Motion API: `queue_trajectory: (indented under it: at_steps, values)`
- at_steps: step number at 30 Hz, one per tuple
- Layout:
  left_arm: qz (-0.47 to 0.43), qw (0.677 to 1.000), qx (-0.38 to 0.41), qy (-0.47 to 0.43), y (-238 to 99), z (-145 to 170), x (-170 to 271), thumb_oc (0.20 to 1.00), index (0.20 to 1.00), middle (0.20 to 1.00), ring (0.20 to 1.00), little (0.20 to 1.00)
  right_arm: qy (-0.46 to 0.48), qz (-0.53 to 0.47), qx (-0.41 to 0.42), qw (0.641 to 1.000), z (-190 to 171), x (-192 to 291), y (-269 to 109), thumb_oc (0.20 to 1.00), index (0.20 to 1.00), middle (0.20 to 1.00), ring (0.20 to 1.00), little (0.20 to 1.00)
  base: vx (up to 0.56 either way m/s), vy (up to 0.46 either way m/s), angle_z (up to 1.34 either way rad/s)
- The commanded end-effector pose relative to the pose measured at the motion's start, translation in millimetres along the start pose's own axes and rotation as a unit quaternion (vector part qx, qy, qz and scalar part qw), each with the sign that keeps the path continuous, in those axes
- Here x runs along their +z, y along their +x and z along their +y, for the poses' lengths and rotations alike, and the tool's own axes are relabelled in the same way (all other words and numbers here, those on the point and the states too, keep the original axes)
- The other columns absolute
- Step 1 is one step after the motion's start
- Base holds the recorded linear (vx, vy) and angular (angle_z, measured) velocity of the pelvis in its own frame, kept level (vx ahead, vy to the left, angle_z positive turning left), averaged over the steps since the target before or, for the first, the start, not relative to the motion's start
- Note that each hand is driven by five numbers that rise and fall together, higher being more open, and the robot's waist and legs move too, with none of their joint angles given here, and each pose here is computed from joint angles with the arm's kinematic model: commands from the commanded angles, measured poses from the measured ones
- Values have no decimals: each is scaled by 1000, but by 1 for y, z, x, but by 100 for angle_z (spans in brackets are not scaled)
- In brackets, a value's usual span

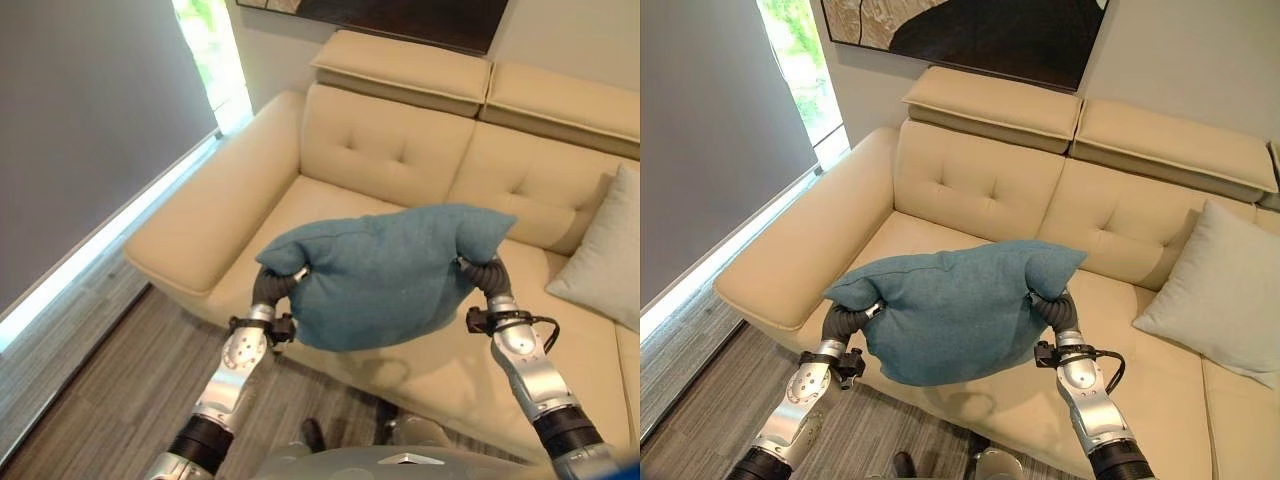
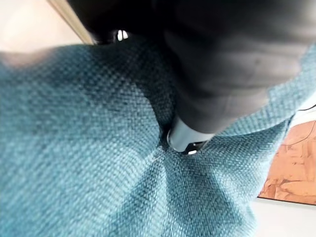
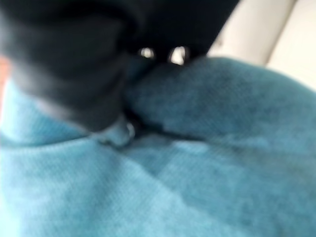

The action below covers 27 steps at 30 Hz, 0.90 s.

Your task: Pick up all the scattered cushions and arrange them neatly on the sofa.

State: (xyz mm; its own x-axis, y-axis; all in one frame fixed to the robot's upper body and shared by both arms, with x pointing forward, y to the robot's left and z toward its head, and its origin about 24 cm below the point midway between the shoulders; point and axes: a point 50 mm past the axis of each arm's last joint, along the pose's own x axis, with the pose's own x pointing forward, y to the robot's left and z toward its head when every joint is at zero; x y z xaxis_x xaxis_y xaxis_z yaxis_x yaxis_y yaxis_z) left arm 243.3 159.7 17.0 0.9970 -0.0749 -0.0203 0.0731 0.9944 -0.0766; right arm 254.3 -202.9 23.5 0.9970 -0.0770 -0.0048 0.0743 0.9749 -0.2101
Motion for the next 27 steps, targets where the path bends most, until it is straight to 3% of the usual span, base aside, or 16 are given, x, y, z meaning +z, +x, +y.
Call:
queue_trajectory:
  at_steps: [1, 17, 24, 25, 27]
  values:
    - [-126, 988, -85, -36, 15, -40, 47, 200, 200, 200, 200, 200, 17, -137, 19, 990, 6, 54, 17, 200, 200, 200, 200, 200, 93, 25, -39]
    - [-143, 986, -80, -14, 13, -31, 56, 200, 200, 200, 200, 200, -5, -159, 27, 987, 8, 65, 22, 200, 200, 200, 200, 200, 100, 137, -52]
    - [-207, 976, -62, -4, 21, -25, 85, 200, 200, 200, 200, 200, -14, -217, 15, 976, 10, 94, 30, 200, 200, 200, 200, 200, 31, 37, -31]
    - [-257, 964, -62, 2, 34, -32, 111, 200, 200, 200, 200, 200, -18, -258, 5, 966, 10, 118, 39, 200, 200, 200, 200, 200, 0, 0, 0]
    - [-276, 959, -63, 3, 39, -36, 121, 200, 200, 200, 200, 200, -19, -276, 1, 961, 10, 129, 43, 200, 200, 200, 200, 200, -16, -5, 1]
